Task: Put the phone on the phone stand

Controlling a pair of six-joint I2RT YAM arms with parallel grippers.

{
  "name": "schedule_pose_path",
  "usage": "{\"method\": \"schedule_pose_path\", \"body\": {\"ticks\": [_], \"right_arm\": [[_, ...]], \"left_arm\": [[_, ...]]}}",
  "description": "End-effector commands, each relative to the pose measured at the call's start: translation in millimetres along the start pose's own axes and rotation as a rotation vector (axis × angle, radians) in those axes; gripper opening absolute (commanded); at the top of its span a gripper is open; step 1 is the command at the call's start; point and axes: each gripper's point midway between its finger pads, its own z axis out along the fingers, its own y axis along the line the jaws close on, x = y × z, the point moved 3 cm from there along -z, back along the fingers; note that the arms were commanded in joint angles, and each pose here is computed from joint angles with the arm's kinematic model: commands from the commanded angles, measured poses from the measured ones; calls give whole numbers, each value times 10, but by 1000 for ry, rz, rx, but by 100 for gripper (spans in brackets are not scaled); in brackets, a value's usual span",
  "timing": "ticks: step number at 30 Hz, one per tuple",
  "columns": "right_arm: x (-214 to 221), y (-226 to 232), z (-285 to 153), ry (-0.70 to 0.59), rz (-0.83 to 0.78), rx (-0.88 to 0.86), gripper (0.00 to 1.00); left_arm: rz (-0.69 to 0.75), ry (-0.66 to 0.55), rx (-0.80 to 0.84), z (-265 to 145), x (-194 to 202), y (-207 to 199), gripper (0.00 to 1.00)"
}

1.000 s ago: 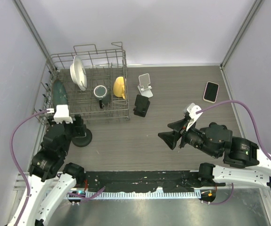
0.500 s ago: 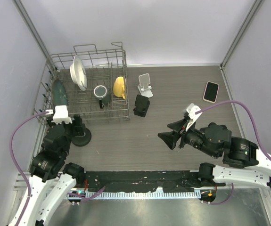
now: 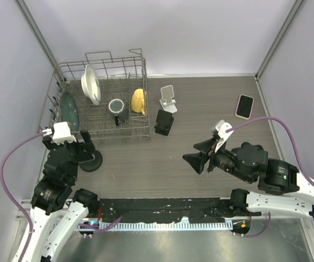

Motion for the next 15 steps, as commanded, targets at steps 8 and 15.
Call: {"method": "schedule_pose_path", "body": {"ticks": [8,15], "right_arm": [[-90,71,167,-18,3,6,65],[230,-165,549,48,3,221,69]], "left_arm": [[-117,-30,46,-455,-916,81,100],[-193,69,550,-629,-1161,-736,100]]}}
